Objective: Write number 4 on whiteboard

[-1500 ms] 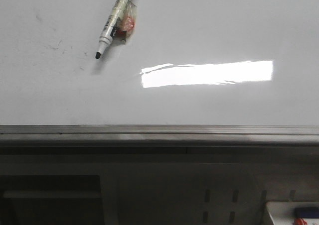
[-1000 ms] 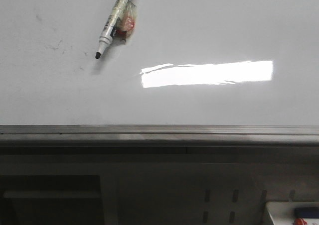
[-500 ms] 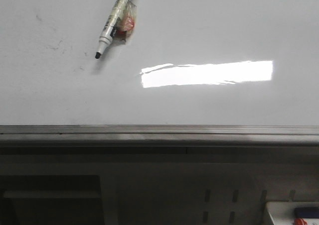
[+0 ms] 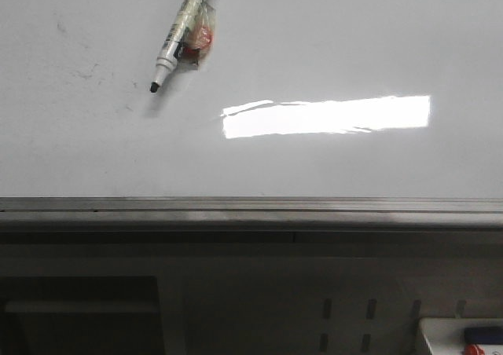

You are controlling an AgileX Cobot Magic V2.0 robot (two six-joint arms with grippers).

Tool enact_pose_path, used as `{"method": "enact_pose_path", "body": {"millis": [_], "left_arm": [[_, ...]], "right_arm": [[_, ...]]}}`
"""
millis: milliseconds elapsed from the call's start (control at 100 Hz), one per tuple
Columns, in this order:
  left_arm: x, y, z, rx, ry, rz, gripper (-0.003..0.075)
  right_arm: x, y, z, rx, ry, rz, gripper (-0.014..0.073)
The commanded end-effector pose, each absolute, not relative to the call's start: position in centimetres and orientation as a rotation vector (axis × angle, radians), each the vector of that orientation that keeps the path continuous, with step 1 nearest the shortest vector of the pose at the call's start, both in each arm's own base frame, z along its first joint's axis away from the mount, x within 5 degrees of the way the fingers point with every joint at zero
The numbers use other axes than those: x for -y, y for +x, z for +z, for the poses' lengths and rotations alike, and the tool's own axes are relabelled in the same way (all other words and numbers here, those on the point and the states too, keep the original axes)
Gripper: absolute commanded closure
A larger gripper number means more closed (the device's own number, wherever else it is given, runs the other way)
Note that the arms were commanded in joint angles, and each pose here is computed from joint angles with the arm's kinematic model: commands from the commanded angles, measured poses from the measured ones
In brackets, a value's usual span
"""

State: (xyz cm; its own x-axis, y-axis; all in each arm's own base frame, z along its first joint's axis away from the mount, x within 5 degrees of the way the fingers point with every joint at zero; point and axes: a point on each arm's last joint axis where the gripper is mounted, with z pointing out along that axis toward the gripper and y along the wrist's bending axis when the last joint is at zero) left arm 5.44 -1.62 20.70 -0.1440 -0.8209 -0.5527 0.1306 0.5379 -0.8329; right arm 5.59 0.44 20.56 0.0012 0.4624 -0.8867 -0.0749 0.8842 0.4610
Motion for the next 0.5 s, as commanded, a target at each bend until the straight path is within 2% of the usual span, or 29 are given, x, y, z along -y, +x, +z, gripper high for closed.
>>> {"method": "enact_pose_path", "body": {"millis": [0,80,270,410,490], "left_arm": [[1.4,5.4,20.0,-1.444,-0.708,-0.981,0.0741],[1.8,5.2,20.8,-1.475,-0.621,-0.968,0.0741],[2.4,4.8,25.1,-1.565,-0.237,-0.678,0.0741],[2.7,6.0,28.3,-1.722,-0.035,-0.497,0.0738],[3.1,7.3,29.5,-1.855,0.081,-0.444,0.0687]], "right_arm": [[0.0,5.5,21.1,-1.39,0.412,0.51,0.0659],[-0.3,5.2,22.3,-1.407,0.355,0.486,0.0659],[-0.8,3.9,27.2,-1.454,0.087,0.293,0.0659],[-1.1,3.8,30.1,-1.506,-0.06,0.183,0.0652],[-1.3,4.3,31.2,-1.55,-0.072,0.19,0.0584]]}}
